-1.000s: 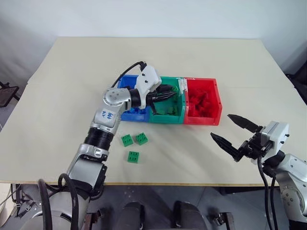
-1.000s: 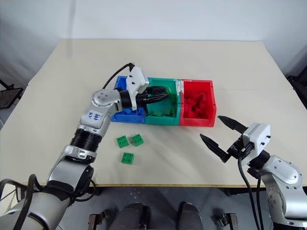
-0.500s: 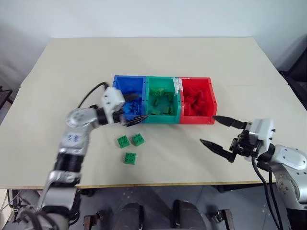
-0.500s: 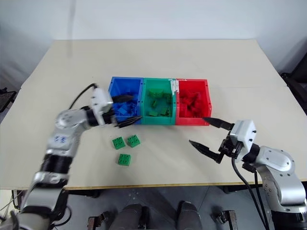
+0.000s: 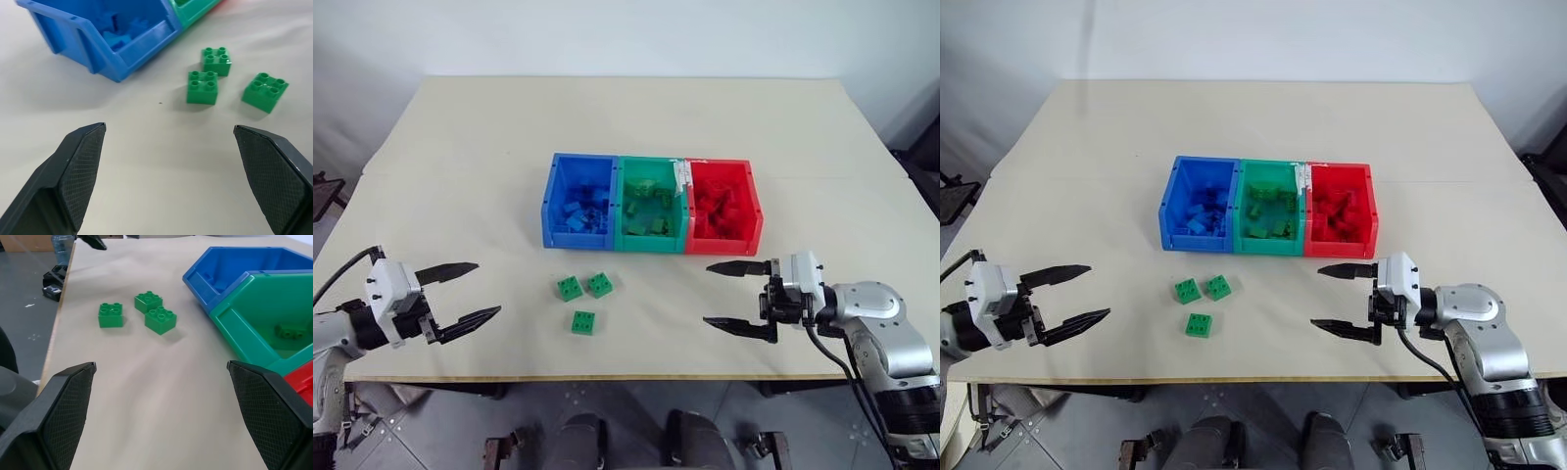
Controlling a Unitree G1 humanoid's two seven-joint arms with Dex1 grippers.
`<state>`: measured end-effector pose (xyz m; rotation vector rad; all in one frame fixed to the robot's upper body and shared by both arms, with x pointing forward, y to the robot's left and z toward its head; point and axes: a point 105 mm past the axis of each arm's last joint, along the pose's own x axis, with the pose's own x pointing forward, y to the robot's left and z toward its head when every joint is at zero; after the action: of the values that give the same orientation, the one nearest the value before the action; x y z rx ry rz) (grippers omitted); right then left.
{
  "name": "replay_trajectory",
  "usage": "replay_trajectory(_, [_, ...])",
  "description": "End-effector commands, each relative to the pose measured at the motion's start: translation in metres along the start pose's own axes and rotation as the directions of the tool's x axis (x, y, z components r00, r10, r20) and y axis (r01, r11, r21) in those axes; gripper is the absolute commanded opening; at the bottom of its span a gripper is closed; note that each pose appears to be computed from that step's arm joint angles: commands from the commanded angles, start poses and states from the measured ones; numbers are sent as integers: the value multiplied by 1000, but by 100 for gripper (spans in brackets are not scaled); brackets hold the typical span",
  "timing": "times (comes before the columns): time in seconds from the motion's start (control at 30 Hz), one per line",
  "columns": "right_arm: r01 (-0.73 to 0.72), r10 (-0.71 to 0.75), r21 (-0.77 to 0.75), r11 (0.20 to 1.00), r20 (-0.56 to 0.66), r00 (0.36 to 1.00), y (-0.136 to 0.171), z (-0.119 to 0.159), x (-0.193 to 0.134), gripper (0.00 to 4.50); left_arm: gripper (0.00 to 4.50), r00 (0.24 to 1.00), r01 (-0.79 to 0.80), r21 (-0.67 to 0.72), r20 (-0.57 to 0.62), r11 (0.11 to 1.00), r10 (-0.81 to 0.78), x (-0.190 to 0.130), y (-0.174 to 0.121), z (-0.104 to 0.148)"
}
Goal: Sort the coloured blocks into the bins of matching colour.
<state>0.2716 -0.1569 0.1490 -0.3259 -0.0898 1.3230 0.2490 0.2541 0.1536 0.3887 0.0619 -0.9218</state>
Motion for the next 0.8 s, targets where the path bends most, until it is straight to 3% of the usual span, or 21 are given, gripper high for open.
replay_trajectory(0.03, [4,-4,-35,999,-6,1000,-1,3,-6,450,441,996,91,55,-13,994,-91,29,-14,17])
replay_trajectory(0.3, [84,-84,-13,996,-73,994,4,-6,-22,450,441,969,192,28,-162,981,-186,115,-26,39])
replay_trajectory(0.43, [108,-108,-6,994,-83,991,10,-6,-22,450,441,938,220,-17,-273,975,-216,131,-34,34])
replay_trajectory(0.73, [146,-145,5,989,-71,987,20,-1,-17,450,441,937,157,-6,-317,988,-150,163,-28,33])
replay_trajectory(0.8, [149,-149,4,989,-70,986,21,0,-16,450,405,926,173,27,-345,985,-153,163,-28,28])
